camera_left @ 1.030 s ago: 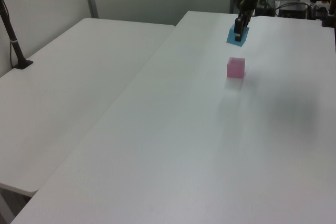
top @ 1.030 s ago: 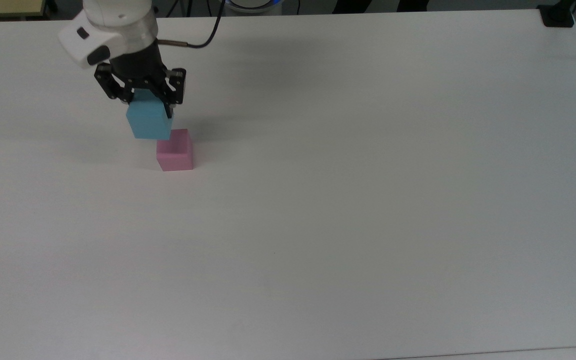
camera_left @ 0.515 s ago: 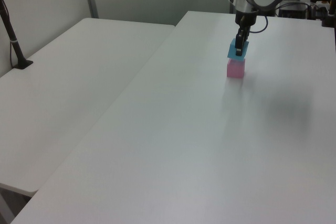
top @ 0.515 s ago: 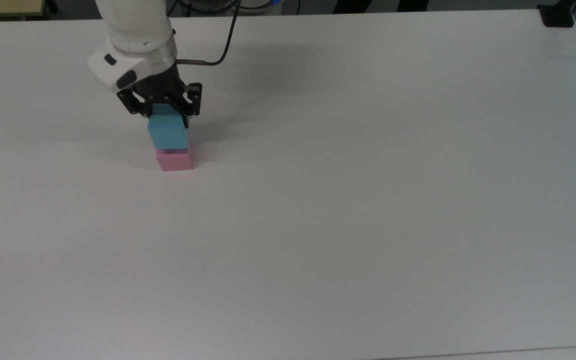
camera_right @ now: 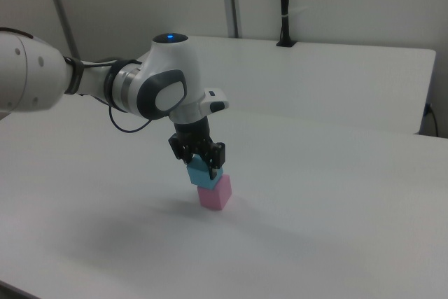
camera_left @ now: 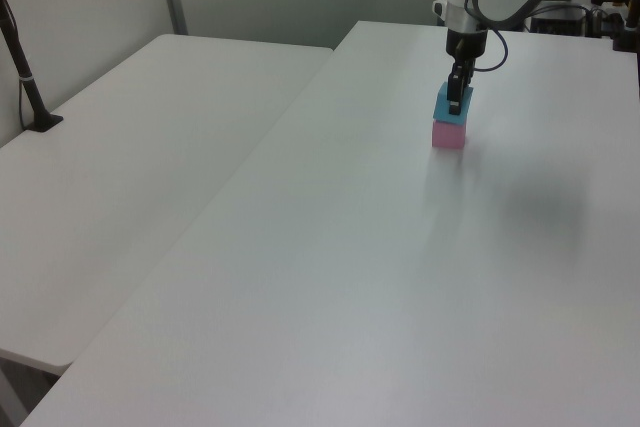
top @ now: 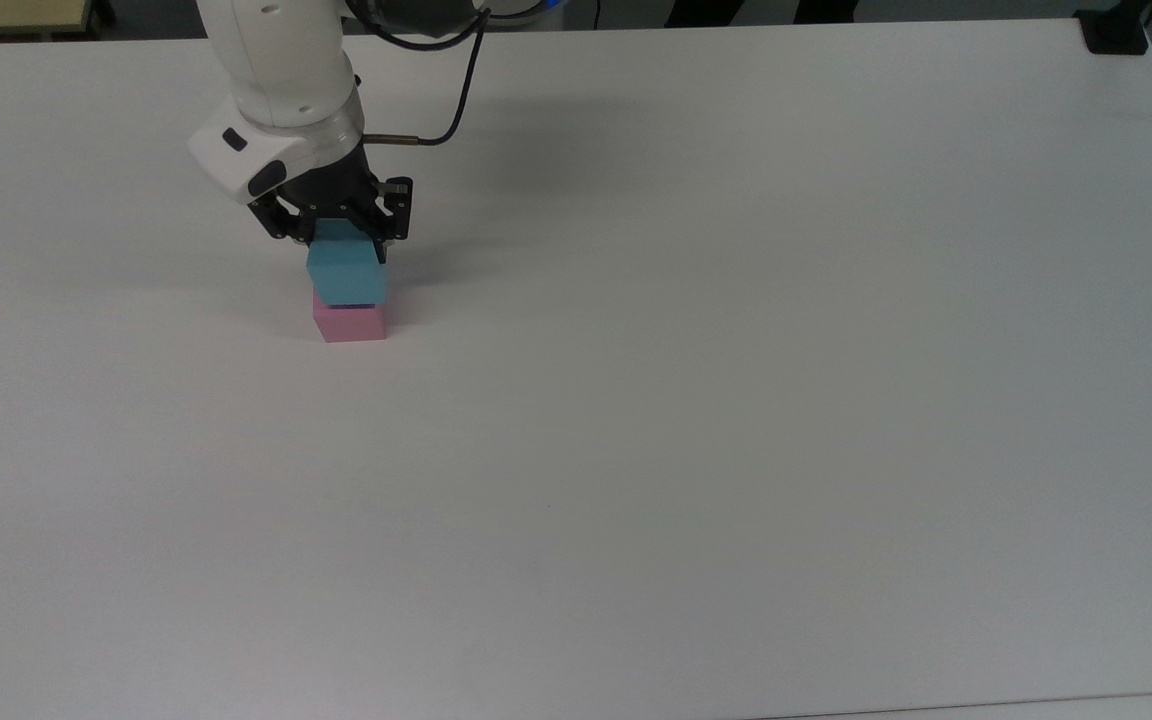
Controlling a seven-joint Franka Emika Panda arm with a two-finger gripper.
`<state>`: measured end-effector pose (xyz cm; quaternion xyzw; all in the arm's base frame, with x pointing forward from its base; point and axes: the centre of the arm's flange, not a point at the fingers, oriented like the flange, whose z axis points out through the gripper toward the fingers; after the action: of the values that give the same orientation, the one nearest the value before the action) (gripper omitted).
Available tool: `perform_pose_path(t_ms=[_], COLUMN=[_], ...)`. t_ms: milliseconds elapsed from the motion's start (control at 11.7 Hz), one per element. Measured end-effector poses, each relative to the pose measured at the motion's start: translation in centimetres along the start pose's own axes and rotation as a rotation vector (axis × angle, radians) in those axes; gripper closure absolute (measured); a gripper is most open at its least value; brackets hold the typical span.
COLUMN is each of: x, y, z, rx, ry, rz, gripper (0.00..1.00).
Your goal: Put blue cube on pink cube
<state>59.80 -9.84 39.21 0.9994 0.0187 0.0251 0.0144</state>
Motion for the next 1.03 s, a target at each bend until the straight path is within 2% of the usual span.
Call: perform_pose_path(t_ms=[257,429,515,772,1030], x=[0.0,0.1,0.1,0.4,-0.1], y=[0.0,0.1,0.3,0.7,1.1], z=[0.2,0.1,0.0,-1.2,-7.2], rx=[0.0,-0.005,-0.008,-0.014,-0.015], ry=[-0.002,0.001,0.001,0.026,0.049], rz=[0.0,0.006,0.009,0.065,0.203], gripper=[0.38,0.11,0.0,0.0,0.0])
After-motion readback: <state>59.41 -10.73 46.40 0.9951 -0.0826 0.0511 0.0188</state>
